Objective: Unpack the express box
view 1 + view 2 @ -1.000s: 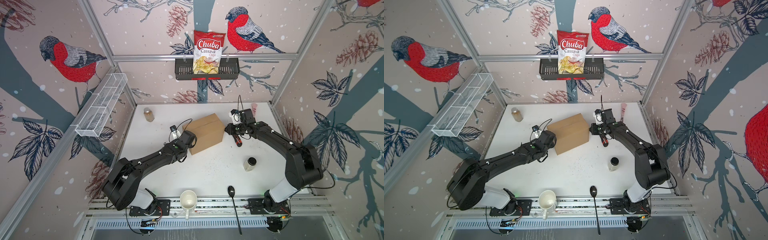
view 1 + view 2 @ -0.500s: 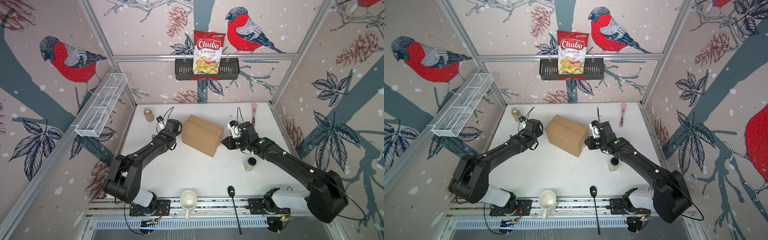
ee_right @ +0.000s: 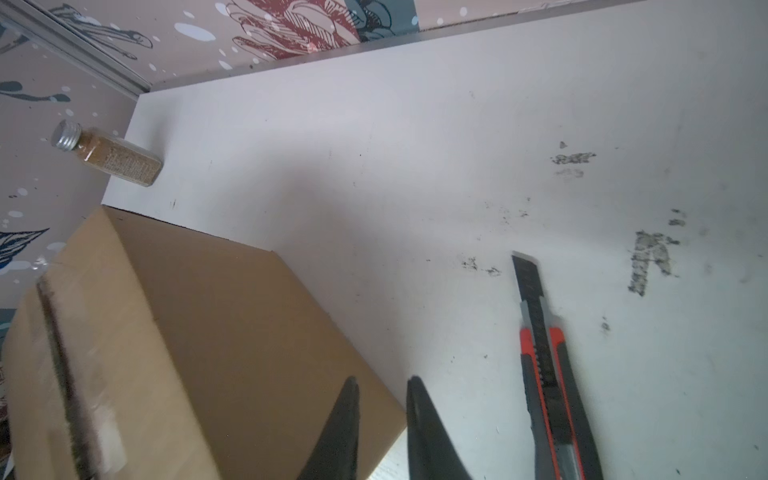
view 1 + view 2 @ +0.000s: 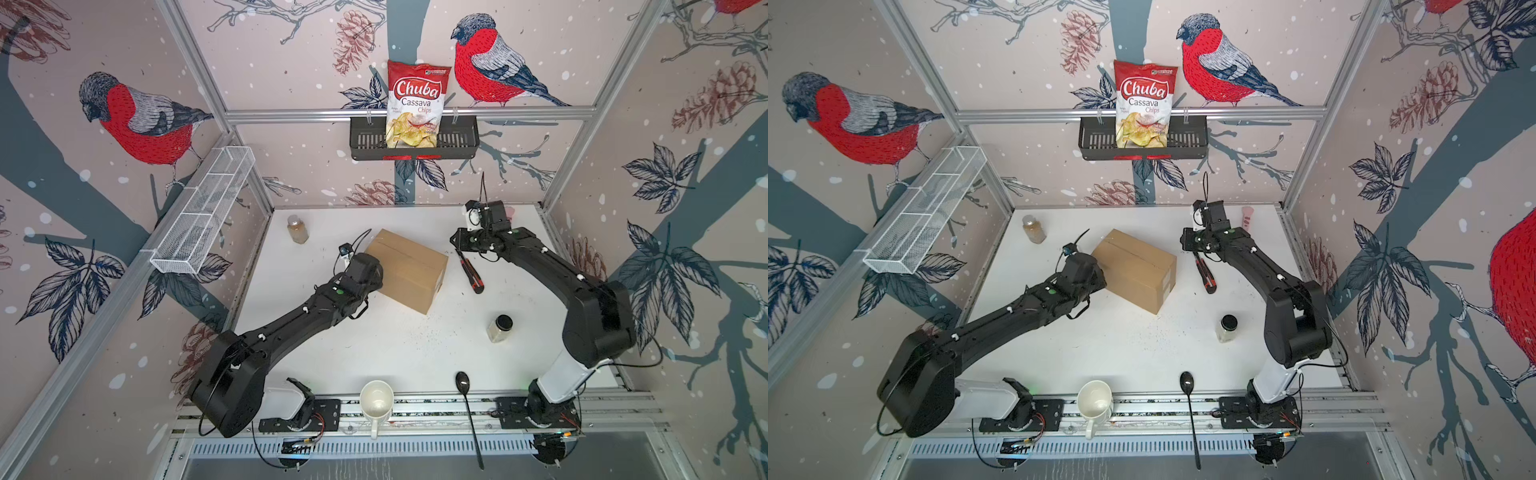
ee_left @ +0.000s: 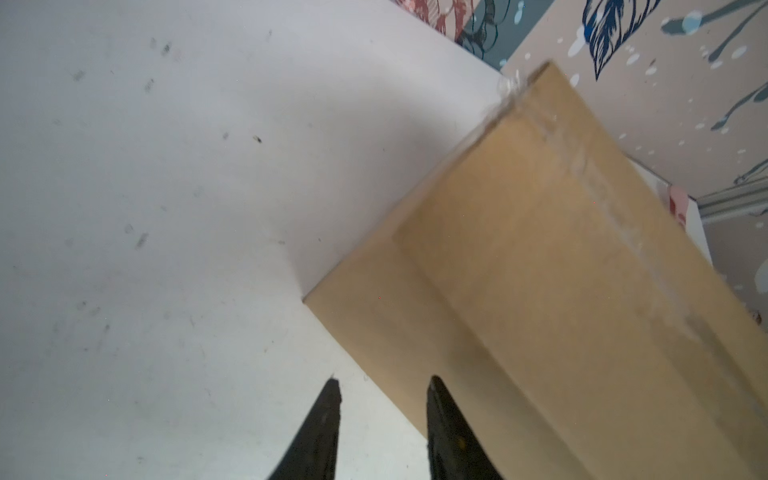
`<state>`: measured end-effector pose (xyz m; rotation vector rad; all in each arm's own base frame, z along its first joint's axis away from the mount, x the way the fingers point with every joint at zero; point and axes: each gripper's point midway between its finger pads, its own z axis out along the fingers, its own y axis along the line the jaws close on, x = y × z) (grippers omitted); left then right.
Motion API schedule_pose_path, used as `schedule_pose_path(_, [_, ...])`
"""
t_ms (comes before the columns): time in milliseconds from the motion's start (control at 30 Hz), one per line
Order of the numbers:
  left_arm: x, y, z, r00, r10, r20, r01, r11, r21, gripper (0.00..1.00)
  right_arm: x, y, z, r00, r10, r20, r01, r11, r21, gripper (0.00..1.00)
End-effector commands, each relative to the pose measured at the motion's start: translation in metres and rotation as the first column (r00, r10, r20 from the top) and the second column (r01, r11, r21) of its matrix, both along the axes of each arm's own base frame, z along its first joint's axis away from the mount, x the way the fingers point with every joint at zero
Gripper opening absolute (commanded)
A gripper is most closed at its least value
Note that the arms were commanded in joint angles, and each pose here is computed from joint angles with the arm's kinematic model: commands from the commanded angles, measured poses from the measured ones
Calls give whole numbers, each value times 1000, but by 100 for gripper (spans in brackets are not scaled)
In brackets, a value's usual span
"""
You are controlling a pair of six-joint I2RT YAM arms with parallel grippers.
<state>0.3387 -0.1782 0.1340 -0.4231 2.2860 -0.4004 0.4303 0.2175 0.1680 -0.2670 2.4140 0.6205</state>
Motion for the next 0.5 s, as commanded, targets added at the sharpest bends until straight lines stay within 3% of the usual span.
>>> schedule_pose_path(0, [0,-10,-11,1000,7,-20,-7,999,-34,35,-9,22,-8,993,110,-30,-109,993,34,15])
schedule_pose_path(233, [12,-13,-17,1000,19,-12,-19,1000,-4,35,-45,51,-20,977,203,-62,-201,979,36,16])
schedule_pose_path(467, [17,-2,-12,997,79,8,-79,996,28,35,-64,59,-20,983,173,-65,-171,985,31,18])
